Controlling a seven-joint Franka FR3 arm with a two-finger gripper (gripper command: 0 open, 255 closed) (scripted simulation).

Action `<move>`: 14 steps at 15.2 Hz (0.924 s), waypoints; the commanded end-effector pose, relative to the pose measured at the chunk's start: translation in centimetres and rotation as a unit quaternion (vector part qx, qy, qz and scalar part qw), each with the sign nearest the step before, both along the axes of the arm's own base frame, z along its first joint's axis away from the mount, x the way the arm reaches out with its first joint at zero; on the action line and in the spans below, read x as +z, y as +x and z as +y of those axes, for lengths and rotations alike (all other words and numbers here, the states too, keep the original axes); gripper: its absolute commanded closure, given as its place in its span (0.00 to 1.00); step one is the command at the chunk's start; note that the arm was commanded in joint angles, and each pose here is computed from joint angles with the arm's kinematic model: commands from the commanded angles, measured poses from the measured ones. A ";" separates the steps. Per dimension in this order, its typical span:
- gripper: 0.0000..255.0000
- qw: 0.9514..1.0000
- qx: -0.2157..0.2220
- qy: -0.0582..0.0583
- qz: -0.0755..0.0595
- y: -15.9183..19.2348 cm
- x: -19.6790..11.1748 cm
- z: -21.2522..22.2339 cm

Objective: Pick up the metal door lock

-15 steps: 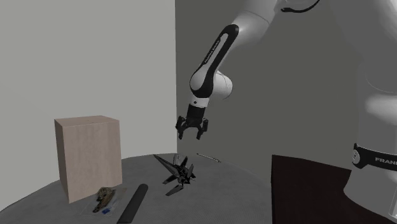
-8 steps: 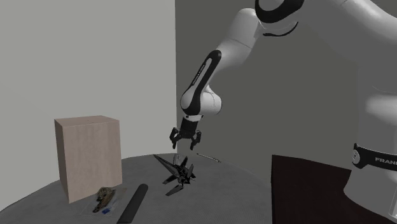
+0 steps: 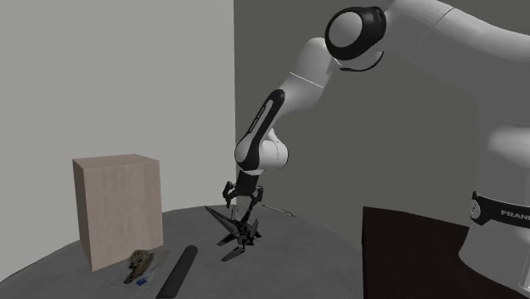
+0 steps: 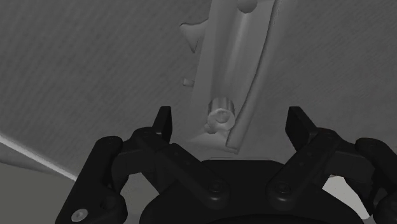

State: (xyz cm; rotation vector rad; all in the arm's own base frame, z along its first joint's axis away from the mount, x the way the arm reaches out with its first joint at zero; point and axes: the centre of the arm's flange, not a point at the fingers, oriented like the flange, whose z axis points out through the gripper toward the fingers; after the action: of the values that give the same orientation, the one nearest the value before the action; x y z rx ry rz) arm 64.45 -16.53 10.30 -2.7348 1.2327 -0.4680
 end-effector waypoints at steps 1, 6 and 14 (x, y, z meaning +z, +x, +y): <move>0.00 1.000 0.000 0.000 0.000 0.0 -1.3 0.0; 1.00 1.000 0.000 0.000 0.000 0.0 -2.6 0.0; 1.00 1.000 0.000 0.000 0.000 0.0 -2.6 0.0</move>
State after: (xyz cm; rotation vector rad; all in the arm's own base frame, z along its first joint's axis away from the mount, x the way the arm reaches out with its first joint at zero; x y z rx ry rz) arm 64.48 -16.54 7.75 -2.7337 1.2337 -0.4700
